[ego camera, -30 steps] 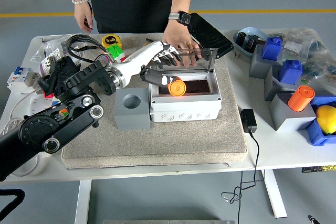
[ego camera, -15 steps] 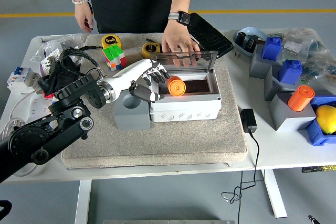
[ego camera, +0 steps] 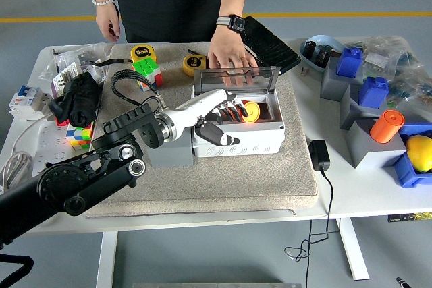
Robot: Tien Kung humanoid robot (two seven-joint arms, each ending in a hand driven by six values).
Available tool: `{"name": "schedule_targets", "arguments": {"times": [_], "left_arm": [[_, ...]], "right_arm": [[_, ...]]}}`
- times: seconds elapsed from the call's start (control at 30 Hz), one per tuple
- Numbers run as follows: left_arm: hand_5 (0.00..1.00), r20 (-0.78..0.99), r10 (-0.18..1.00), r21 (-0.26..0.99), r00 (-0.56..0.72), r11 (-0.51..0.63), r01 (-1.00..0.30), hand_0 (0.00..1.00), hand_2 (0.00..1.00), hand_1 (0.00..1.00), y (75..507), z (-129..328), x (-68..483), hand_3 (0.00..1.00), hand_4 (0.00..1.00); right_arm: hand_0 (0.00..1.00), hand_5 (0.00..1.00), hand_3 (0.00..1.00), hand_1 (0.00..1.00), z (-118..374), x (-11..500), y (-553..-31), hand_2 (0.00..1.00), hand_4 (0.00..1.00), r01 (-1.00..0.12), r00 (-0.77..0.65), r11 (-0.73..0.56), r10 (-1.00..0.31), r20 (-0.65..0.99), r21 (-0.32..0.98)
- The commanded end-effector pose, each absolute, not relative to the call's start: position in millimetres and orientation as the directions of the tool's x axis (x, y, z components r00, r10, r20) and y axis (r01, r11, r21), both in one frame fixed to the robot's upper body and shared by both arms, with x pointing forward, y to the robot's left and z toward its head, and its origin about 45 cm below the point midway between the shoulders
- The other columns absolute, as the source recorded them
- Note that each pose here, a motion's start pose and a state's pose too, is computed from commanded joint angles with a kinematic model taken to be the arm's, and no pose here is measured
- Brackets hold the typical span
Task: Fetch the battery,place it into the box,close the lid of the box
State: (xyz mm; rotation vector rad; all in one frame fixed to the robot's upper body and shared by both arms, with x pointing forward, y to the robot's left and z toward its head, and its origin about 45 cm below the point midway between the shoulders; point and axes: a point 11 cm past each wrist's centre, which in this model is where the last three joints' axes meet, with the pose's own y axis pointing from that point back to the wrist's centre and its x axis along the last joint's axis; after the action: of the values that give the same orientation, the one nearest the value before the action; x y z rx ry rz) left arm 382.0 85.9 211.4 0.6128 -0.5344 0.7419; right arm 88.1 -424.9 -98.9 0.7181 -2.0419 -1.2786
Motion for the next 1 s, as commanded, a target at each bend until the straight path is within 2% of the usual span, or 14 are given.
{"name": "schedule_targets", "arguments": {"times": [0.23, 0.43, 0.67, 0.7, 0.9, 0.93, 1.0], "left_arm": [[0.002, 0.596, 0.483, 0.27, 0.642, 0.633, -0.726, 0.419, 0.595, 0.566, 47.6, 223.0, 385.5, 0.595, 0.85], [0.002, 0.588, 0.506, 0.222, 0.631, 0.65, -0.727, 0.413, 0.596, 0.565, 42.0, 239.4, 385.7, 0.596, 0.842], [0.002, 0.567, 0.642, 0.014, 0.516, 0.62, -0.785, 0.429, 0.601, 0.579, 56.3, 286.5, 404.2, 0.597, 0.826], [0.077, 0.569, 0.653, -0.004, 0.501, 0.611, -0.792, 0.703, 0.644, 0.713, 59.2, 292.0, 407.7, 0.631, 0.871], [0.077, 0.618, 0.661, -0.042, 0.425, 0.567, -0.822, 0.703, 0.644, 0.713, 72.5, 307.5, 425.0, 0.631, 0.871], [0.209, 0.636, 0.652, -0.031, 0.413, 0.557, -0.83, 0.796, 0.755, 0.794, 75.3, 307.1, 429.7, 0.71, 0.928], [0.209, 0.669, 0.625, 0.0, 0.402, 0.54, -0.841, 0.796, 0.755, 0.794, 79.4, 302.7, 436.0, 0.71, 0.928]], "right_arm": [[0.666, 0.432, 0.536, 0.638, -99.3, 88.6, -423.4, 0.643, 0.882, -0.121, -0.659, 0.381, -0.721, 0.213, 0.917], [0.666, 0.432, 0.536, 0.637, -99.1, 89.3, -423.4, 0.643, 0.882, -0.123, -0.66, 0.382, -0.72, 0.212, 0.916], [0.665, 0.432, 0.536, 0.637, -99.4, 87.2, -423.9, 0.642, 0.882, -0.119, -0.661, 0.381, -0.72, 0.213, 0.917], [0.666, 0.433, 0.536, 0.637, -99.3, 87.5, -423.9, 0.642, 0.881, -0.119, -0.66, 0.381, -0.721, 0.214, 0.917], [0.666, 0.433, 0.536, 0.637, -99.0, 90.4, -423.0, 0.642, 0.881, -0.125, -0.66, 0.382, -0.721, 0.211, 0.915], [0.666, 0.432, 0.535, 0.637, -98.9, 90.8, -422.9, 0.641, 0.881, -0.126, -0.66, 0.382, -0.721, 0.21, 0.915], [0.666, 0.432, 0.535, 0.637, -98.8, 91.3, -422.8, 0.641, 0.881, -0.126, -0.662, 0.382, -0.72, 0.209, 0.916]]}}
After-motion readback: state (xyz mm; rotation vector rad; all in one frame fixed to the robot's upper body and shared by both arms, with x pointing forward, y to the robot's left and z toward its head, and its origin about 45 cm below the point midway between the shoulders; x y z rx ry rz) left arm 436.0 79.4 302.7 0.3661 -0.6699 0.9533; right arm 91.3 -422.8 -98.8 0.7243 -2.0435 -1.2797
